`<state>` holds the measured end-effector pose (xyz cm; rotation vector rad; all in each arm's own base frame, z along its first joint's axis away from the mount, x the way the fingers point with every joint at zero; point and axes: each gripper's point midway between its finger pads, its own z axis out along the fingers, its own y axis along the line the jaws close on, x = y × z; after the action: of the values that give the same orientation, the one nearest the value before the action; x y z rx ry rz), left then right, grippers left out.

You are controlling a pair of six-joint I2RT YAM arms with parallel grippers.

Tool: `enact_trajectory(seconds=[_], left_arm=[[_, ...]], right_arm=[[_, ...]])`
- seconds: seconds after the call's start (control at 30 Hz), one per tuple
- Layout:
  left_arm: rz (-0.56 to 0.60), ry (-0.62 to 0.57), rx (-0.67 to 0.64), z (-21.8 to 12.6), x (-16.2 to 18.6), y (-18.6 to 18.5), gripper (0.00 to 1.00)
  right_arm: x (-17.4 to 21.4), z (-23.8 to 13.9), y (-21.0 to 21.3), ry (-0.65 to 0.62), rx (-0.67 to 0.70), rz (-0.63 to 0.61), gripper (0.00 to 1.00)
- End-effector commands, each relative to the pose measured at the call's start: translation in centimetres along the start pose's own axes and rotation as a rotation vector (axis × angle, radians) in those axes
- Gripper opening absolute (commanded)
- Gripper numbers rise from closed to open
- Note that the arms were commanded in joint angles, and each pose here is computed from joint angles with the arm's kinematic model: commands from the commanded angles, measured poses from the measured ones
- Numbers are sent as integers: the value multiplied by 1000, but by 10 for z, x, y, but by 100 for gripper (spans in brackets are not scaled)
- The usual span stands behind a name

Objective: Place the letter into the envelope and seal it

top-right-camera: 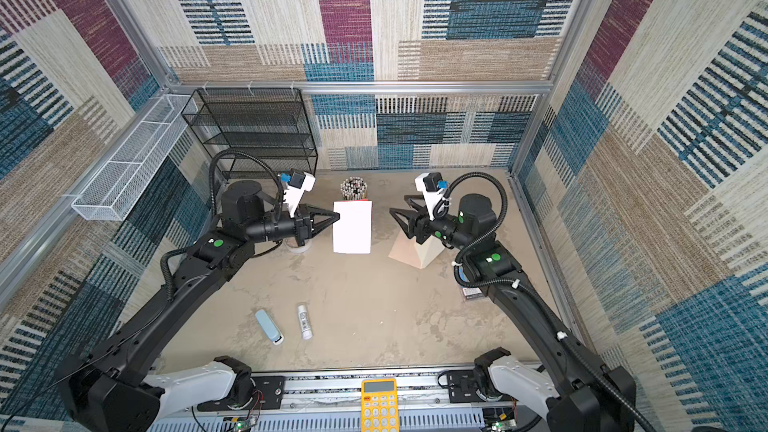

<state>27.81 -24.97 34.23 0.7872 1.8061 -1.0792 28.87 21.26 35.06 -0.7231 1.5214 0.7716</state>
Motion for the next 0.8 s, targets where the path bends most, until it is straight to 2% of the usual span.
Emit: enact_trajectory(seconds=[0.0, 0.2, 0.4, 0.57, 0.77], left_arm=[[154, 85, -54, -8, 25, 2, 0], [365, 126, 8, -8, 47, -20, 0], [505, 215, 11, 3, 74, -21, 0], [615, 260, -22, 11, 85, -17, 0], [677, 264, -29, 17, 87, -18, 0]], right_arm=[[-24, -12, 32, -132, -133, -281, 62], [-11, 3, 54, -34, -330, -369, 60], [9, 26, 75, 41, -420, -434, 61], [24, 37, 89, 102, -491, -410, 61], [43, 45, 93, 166, -514, -379, 57]])
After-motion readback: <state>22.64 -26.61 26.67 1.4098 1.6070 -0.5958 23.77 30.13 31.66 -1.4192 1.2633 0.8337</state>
